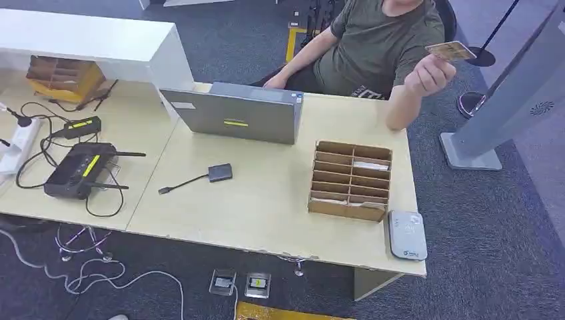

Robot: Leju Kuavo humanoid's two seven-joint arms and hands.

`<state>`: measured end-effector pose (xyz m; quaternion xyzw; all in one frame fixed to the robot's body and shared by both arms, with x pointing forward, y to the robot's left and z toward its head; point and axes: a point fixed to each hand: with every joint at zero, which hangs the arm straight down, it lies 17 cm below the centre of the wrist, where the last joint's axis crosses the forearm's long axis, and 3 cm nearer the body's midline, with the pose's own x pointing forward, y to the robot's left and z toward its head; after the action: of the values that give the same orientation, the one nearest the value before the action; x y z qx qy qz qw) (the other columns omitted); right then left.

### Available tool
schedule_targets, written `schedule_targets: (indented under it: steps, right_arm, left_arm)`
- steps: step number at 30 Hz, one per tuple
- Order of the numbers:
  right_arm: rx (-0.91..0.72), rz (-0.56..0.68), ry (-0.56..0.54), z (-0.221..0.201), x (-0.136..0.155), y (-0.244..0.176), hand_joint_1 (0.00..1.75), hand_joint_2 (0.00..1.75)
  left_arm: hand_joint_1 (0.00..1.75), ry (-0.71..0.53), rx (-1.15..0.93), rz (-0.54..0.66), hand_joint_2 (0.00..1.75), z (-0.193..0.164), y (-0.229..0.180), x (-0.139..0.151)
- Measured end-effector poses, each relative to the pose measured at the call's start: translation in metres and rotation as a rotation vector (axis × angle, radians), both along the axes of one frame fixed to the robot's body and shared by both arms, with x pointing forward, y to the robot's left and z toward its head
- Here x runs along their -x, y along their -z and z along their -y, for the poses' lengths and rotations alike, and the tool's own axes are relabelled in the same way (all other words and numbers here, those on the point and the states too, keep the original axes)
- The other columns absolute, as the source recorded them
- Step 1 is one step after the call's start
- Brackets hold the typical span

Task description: Pass the card to the sensor for recognition and then transmit it.

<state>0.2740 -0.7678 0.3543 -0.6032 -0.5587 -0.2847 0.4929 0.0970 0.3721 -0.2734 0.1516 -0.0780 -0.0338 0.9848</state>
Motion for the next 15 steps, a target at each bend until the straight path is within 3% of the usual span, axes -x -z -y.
schedule_targets:
  steps: [5,9,15]
  right_arm:
    - [0.127,0.101,-0.037,-0.032,-0.002,-0.07,0.0,1.75]
    - [0.252,0.106,-0.015,-0.062,0.002,-0.116,0.0,1.75]
    - [0.529,0.094,-0.113,-0.152,-0.024,-0.201,0.0,1.75]
  left_arm:
    - [0.0,0.003,0.015,0.0,0.0,0.004,0.001,0.0]
    - [0.0,0.011,0.01,0.001,0.0,0.004,0.0,-0.001]
    - [0.0,0.017,0.012,0.01,0.0,0.007,0.0,-0.004]
